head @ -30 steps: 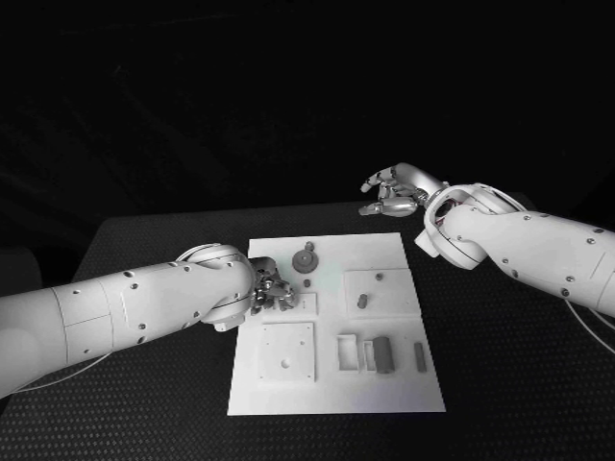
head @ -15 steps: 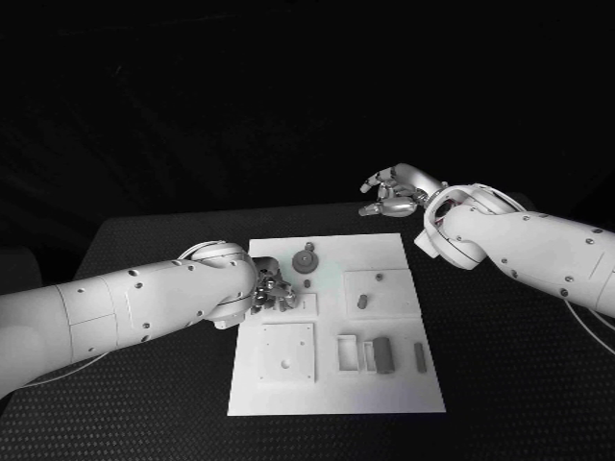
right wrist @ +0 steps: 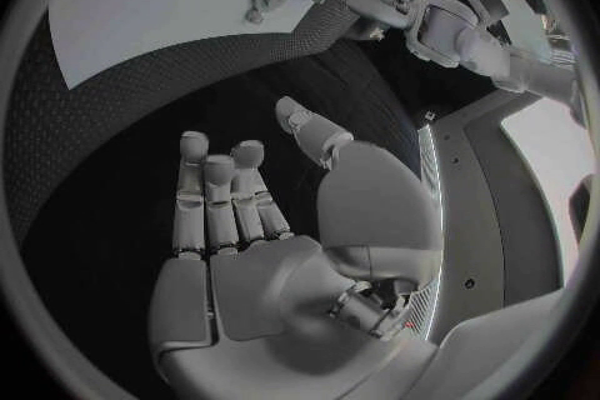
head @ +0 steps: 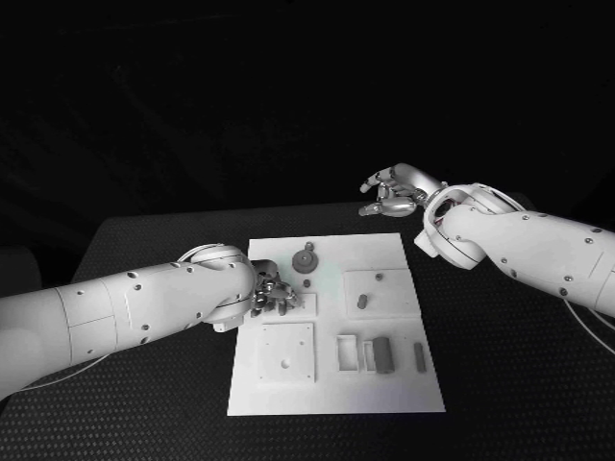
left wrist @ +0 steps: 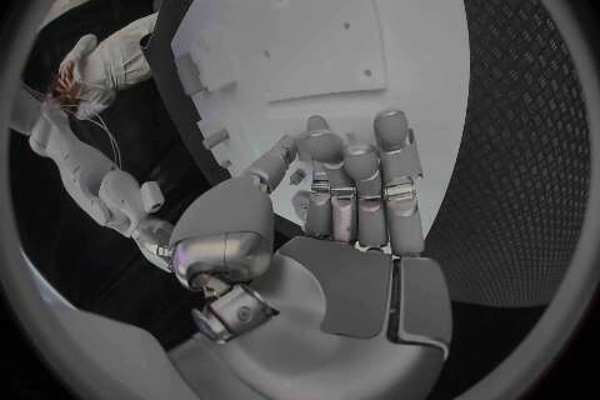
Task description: Assemble the parts on the task board
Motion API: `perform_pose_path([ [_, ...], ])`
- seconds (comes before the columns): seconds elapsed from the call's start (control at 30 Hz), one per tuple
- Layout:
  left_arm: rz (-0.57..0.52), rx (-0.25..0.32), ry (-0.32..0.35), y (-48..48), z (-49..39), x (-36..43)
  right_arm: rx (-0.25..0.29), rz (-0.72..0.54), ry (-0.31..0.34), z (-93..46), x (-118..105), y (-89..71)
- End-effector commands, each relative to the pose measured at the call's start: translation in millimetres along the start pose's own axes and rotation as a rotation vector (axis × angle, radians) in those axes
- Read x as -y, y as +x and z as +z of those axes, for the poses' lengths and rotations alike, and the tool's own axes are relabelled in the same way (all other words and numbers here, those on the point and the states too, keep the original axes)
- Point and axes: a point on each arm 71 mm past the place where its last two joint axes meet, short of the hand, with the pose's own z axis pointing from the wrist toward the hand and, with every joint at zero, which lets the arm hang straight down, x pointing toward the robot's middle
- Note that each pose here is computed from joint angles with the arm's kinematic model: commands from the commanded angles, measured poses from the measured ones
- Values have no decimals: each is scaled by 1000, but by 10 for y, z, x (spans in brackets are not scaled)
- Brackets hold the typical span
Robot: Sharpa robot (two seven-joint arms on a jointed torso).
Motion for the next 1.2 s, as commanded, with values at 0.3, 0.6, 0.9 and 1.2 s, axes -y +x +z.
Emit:
perform_pose_path([
  [0.3, -21, -5, -3, 8, 4, -20, -13, -2, -12, 2, -9, 12],
  [0.6, -55, 31, 4, -58, -19, -65, -9, -3, -9, 2, 8, 4],
  [0.9, -152, 78, 41, -534, -245, -115, -3, -6, 1, -2, 62, -22],
  [1.2, -161, 177, -79, -1024, -236, -574, 3, -10, 10, 6, 100, -41],
])
